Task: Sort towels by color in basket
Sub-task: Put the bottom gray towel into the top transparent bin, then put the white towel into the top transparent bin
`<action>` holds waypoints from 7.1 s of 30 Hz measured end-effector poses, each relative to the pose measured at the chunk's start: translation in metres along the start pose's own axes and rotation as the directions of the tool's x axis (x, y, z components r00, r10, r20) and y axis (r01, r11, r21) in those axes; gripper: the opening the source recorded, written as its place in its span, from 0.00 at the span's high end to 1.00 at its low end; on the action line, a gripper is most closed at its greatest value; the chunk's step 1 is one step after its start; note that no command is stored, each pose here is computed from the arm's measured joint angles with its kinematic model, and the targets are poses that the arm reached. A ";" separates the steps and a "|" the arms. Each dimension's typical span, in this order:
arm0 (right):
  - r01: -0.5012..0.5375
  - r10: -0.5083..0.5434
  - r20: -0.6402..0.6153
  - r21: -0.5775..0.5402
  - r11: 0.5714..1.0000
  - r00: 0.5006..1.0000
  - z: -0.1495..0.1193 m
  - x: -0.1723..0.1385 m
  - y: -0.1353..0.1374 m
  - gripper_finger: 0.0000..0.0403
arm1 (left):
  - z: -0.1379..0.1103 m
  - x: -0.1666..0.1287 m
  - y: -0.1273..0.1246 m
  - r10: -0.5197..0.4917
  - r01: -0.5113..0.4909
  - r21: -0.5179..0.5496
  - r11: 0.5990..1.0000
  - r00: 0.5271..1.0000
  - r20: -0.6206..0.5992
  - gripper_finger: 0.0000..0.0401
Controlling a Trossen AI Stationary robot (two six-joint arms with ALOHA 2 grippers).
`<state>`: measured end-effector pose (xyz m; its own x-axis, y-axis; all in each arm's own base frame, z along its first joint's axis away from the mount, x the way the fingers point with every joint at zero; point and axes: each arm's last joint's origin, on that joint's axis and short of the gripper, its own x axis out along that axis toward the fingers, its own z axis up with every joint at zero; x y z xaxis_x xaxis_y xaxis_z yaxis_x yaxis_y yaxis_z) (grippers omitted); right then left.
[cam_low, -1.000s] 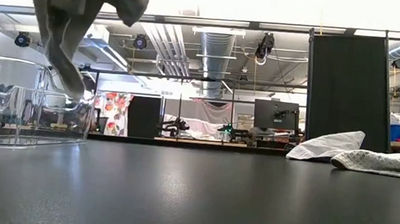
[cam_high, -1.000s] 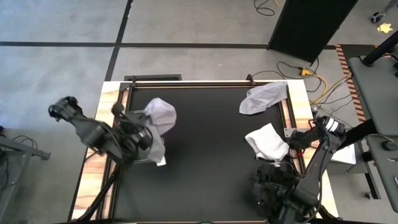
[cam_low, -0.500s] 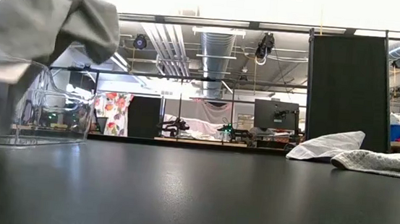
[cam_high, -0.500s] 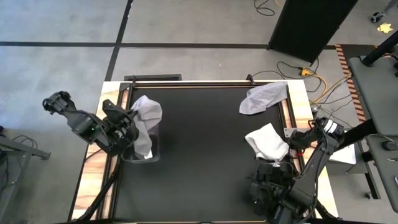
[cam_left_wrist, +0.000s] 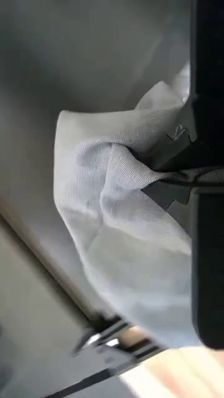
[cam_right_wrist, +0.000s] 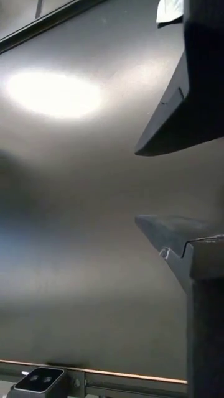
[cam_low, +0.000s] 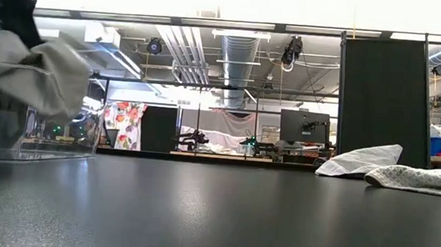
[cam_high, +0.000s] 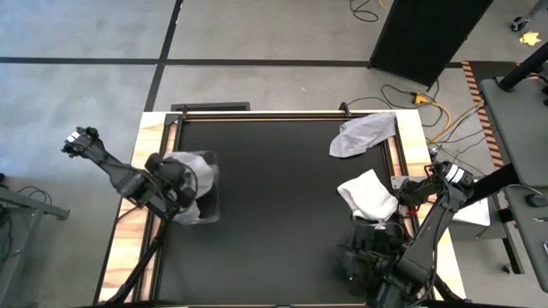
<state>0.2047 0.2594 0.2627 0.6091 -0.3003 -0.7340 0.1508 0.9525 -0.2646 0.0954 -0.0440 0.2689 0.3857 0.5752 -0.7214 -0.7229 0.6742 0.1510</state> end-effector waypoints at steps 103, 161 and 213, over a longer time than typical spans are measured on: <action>0.256 -0.258 0.003 0.106 0.961 0.966 0.039 0.040 -0.071 0.27 | 0.030 0.162 -0.035 -0.054 0.388 0.212 0.897 0.572 -0.819 0.64; -0.024 0.145 -0.192 0.524 0.852 0.971 -0.010 0.220 -0.164 0.77 | 0.102 0.089 -0.092 -0.664 0.610 0.273 0.744 0.720 0.201 0.57; -0.183 0.149 0.152 0.243 0.953 0.977 -0.062 0.021 -0.083 0.41 | 0.121 0.291 -0.296 -0.586 0.543 0.480 0.689 0.807 -0.072 0.64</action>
<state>0.1570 0.1711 0.2308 0.7357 -0.1439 -0.6618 0.2216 0.9745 0.0344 0.4911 -0.0203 0.0959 0.6939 0.0357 -0.7191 -0.0135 0.9992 0.0366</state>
